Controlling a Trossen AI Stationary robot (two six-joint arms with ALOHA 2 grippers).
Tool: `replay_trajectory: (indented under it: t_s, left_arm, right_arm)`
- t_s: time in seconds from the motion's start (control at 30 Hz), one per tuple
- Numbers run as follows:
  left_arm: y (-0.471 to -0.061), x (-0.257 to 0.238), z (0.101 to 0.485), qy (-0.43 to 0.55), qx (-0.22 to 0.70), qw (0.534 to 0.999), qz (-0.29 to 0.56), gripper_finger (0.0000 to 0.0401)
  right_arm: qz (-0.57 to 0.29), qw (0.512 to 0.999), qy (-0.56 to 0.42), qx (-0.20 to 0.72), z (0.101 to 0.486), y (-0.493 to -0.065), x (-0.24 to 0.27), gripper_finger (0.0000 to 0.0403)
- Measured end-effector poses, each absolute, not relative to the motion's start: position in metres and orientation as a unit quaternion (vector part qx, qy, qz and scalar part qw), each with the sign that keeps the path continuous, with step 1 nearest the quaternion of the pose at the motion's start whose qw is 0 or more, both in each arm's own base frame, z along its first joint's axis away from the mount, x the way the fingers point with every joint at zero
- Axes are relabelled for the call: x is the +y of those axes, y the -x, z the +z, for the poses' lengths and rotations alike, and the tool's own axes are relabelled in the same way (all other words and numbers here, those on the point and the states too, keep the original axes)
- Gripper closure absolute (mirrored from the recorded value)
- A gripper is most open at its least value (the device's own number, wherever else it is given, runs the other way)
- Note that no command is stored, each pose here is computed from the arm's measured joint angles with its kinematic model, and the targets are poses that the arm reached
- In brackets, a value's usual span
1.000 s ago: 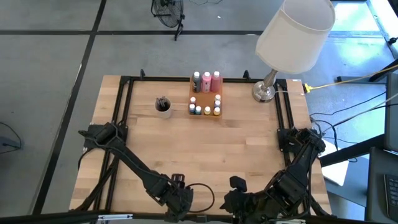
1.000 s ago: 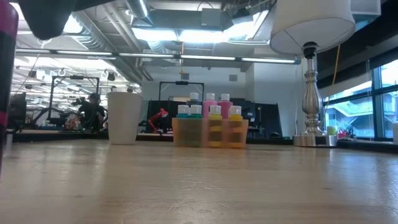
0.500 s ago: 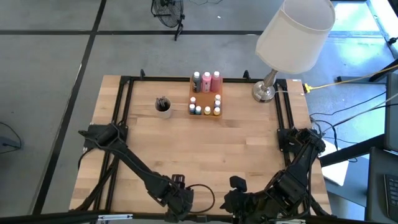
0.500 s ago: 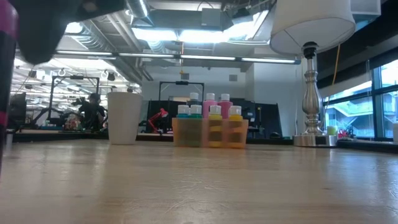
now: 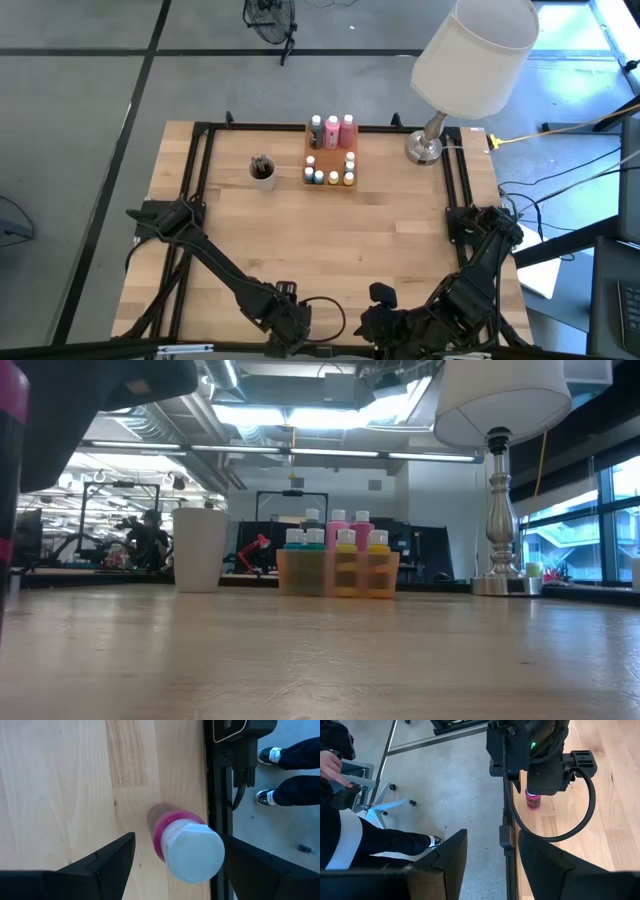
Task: Pick & Place Paint Supplies
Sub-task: Put the pink paint bottle into the orange bin
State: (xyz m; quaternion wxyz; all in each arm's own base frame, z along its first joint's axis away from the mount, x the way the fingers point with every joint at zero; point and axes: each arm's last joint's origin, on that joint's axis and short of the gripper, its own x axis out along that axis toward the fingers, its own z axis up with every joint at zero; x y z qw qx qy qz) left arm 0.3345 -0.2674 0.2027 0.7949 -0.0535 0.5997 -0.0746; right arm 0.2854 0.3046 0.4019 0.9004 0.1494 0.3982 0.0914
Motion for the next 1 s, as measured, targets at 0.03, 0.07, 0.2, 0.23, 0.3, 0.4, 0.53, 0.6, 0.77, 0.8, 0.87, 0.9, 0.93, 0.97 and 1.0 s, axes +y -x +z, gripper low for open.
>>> replay_trajectory:
  t_s: [0.03, 0.07, 0.2, 0.23, 0.3, 0.4, 0.53, 0.6, 0.77, 0.8, 0.87, 0.9, 0.93, 0.97, 1.0]
  left_arm:
    - [-0.3345, -0.2674, 0.2028, 0.054, 0.6, 0.795, -0.075, 0.012]
    - [-0.3345, -0.2672, 0.2033, 0.054, 0.599, 0.795, -0.075, 0.012]
    - [-0.336, -0.2649, 0.2052, 0.058, 0.597, 0.796, -0.074, 0.012]
    - [-0.336, -0.2649, 0.2052, 0.058, 0.597, 0.797, -0.074, 0.012]
    - [-0.3369, -0.2639, 0.2051, 0.059, 0.597, 0.797, -0.073, 0.012]
    - [-0.338, -0.2631, 0.2053, 0.06, 0.596, 0.798, -0.072, 0.012]
    - [-0.3384, -0.2632, 0.2055, 0.061, 0.594, 0.799, -0.073, 0.012]
    - [-0.3384, -0.2632, 0.2055, 0.061, 0.593, 0.799, -0.072, 0.012]
    - [-0.3392, -0.2628, 0.2056, 0.061, 0.591, 0.801, -0.071, 0.012]
    - [-0.3393, -0.2627, 0.2056, 0.061, 0.591, 0.801, -0.071, 0.012]
    - [-0.3398, -0.2622, 0.2057, 0.062, 0.591, 0.801, -0.07, 0.012]
    - [-0.3399, -0.2621, 0.2057, 0.062, 0.591, 0.802, -0.07, 0.012]
    - [-0.34, -0.2621, 0.2057, 0.062, 0.59, 0.802, -0.07, 0.012]
    - [-0.3401, -0.2622, 0.2058, 0.063, 0.59, 0.802, -0.071, 0.012]
    - [-0.3402, -0.2623, 0.2058, 0.063, 0.589, 0.802, -0.071, 0.012]
  right_arm:
    - [0.091, 0.9, -0.149, 0.398, 0.4019, -0.2854, 0.3046, 0.0222]
    - [0.091, 0.9, -0.149, 0.398, 0.4019, -0.2854, 0.3046, 0.0222]
    - [0.091, 0.9, -0.149, 0.398, 0.4019, -0.2856, 0.3044, 0.0222]
    - [0.091, 0.901, -0.15, 0.398, 0.4019, -0.2857, 0.3043, 0.0222]
    - [0.091, 0.901, -0.15, 0.398, 0.4019, -0.2858, 0.3042, 0.0222]
    - [0.09, 0.901, -0.149, 0.398, 0.4019, -0.2858, 0.3042, 0.0222]
    - [0.09, 0.901, -0.149, 0.398, 0.4019, -0.2858, 0.3042, 0.0222]
    - [0.09, 0.901, -0.149, 0.398, 0.4019, -0.2858, 0.3042, 0.0222]
    - [0.091, 0.901, -0.148, 0.397, 0.4019, -0.2859, 0.3041, 0.0222]
    - [0.091, 0.901, -0.147, 0.397, 0.4019, -0.2859, 0.3041, 0.0222]
    - [0.091, 0.901, -0.147, 0.397, 0.4019, -0.2859, 0.3041, 0.0222]
    - [0.091, 0.901, -0.146, 0.397, 0.4019, -0.2859, 0.3041, 0.0222]
    - [0.091, 0.901, -0.146, 0.397, 0.4019, -0.2859, 0.3041, 0.0222]
    - [0.091, 0.901, -0.146, 0.397, 0.4019, -0.2859, 0.3041, 0.0222]
    - [0.091, 0.901, -0.146, 0.397, 0.4019, -0.2859, 0.3041, 0.0222]
